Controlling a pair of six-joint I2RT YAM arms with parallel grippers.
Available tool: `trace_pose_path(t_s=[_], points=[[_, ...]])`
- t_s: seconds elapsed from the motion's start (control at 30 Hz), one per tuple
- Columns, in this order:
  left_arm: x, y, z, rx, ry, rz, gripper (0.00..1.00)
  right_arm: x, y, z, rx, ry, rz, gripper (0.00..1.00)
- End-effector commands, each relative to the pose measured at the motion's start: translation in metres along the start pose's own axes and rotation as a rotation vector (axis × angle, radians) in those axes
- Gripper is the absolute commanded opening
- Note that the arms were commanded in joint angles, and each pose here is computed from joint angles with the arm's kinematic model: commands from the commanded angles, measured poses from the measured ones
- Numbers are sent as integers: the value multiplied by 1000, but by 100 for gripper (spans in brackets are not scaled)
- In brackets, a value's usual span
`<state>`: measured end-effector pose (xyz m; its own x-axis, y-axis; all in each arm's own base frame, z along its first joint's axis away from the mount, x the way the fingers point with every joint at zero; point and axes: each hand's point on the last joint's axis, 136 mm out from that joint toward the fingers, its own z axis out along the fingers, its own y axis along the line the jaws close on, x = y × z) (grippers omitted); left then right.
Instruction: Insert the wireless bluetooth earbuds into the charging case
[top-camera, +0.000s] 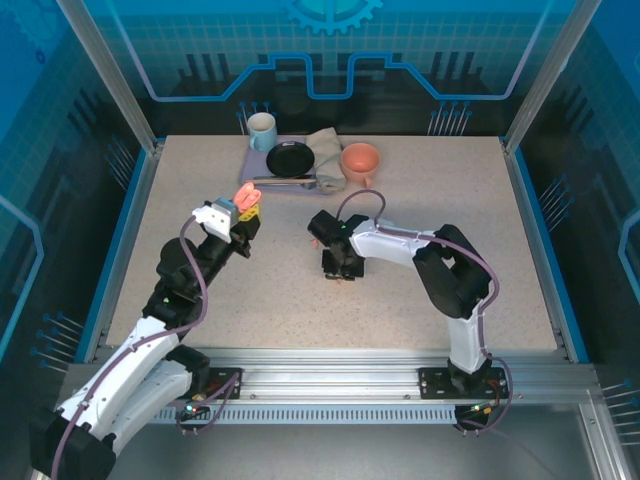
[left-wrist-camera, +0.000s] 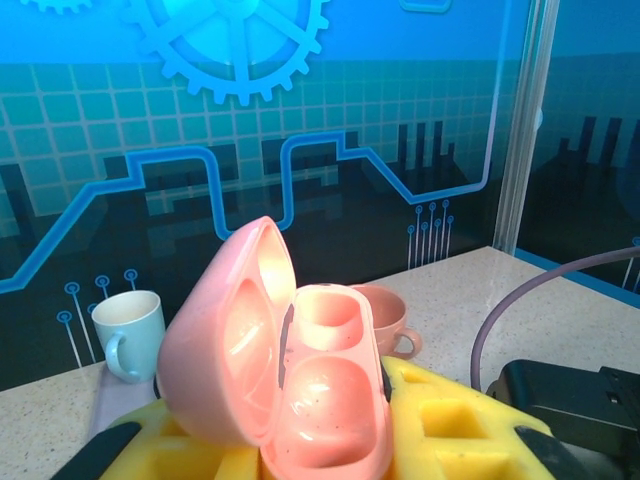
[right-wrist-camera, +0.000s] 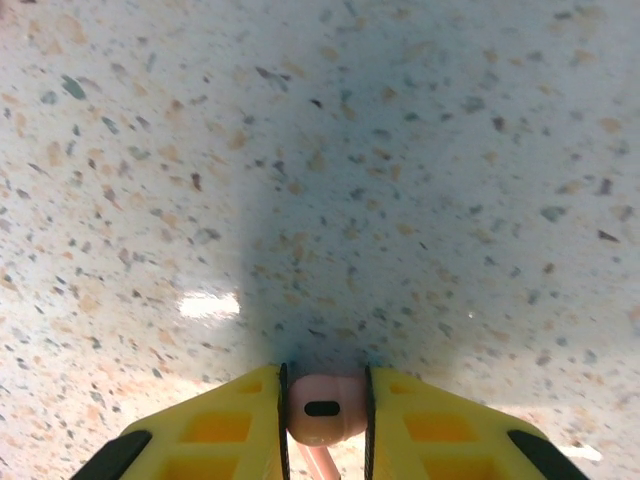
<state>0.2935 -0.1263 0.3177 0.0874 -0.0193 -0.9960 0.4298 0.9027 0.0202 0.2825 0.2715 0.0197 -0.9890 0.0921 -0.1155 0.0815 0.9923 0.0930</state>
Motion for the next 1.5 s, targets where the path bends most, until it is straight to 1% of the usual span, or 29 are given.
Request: trace_pose_path(t_s=[0.0, 0.17, 0.27, 0.53, 0.73, 0.83, 1.07, 1.3, 1.47], points=[[-12, -9, 0, 53, -22, -26, 0, -13, -5, -28, -24, -76, 29, 22], [-5, -17, -2, 94, -11, -26, 0, -30, 0, -69, -97, -202, 18, 22], [2, -22, -3, 120, 3, -29, 0, -40, 2, -100, -152, -297, 6, 23], [19, -36, -1, 204, 47, -54, 0, -67, 3, -209, -299, -602, -47, 24], [30, -47, 7, 254, 75, -80, 0, -78, 13, -283, -443, -794, -98, 25], [34, -55, 12, 281, 86, -79, 0, -81, 23, -312, -527, -867, -121, 26], [35, -72, 34, 322, 105, -79, 0, -84, 47, -353, -690, -992, -170, 26], [25, -87, 59, 354, 92, -82, 0, -73, 74, -368, -860, -1073, -237, 25], [13, -92, 70, 360, 63, -91, 0, -66, 82, -368, -928, -1095, -263, 25]])
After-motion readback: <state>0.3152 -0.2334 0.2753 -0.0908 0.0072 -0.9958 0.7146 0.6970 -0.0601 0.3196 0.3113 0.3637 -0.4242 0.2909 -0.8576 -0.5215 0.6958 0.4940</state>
